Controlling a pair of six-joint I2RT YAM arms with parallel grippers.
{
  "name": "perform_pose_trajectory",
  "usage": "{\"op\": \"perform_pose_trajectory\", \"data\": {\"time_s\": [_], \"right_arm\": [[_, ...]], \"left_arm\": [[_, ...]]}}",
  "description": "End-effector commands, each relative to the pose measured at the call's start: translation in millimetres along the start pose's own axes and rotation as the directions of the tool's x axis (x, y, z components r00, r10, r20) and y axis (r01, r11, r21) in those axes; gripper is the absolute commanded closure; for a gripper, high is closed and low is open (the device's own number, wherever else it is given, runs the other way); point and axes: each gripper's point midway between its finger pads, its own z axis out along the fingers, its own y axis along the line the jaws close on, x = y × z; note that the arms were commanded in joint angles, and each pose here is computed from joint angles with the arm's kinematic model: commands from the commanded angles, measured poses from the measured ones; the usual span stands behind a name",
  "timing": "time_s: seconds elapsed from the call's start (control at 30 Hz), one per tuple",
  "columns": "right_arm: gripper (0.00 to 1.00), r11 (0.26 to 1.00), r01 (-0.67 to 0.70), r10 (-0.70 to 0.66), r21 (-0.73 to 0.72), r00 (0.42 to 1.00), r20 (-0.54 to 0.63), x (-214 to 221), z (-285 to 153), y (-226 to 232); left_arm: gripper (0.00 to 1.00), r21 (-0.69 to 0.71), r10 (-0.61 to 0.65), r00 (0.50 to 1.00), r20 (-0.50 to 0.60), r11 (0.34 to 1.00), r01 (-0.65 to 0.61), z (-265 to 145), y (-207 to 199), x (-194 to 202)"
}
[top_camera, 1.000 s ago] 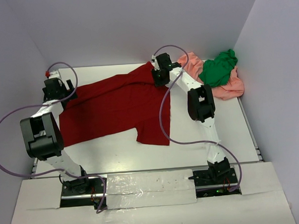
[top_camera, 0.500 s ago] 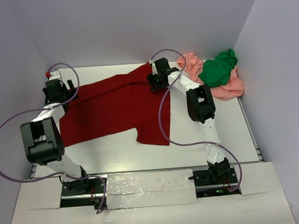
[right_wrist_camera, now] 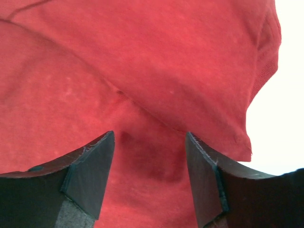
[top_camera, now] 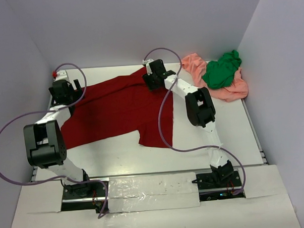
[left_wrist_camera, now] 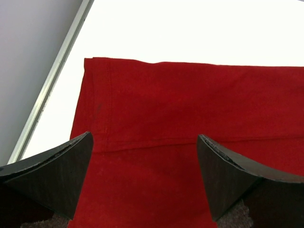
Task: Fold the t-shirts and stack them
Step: Fold the tshirt
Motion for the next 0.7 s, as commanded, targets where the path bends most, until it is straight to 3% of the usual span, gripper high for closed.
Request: {"op": "perform_pose_trajectory", "data": {"time_s": [0.0,0.33,0.67], "right_arm": [[0.33,0.999,0.030,-0.032,0.023,0.993,0.114,-40,-14,2],[0.42,0.987,0.068,-0.049,-0.149,0.991,0.128,-48,-16,39],[0.45,0.962,-0.029,0.054,-0.273,0.995,0.085,-54,-13,62]], "left_arm": [[0.01,-0.006,-0.038,0.994,0.098,0.999,0.039,-8,-4,-30],[0.01,-0.030,-0.018,0.993,0.116,0.999,0.021,-8,-8,-33],[0.01,-0.047,-0.001,0.993,0.121,0.999,0.006,-11,-5,-34]]}}
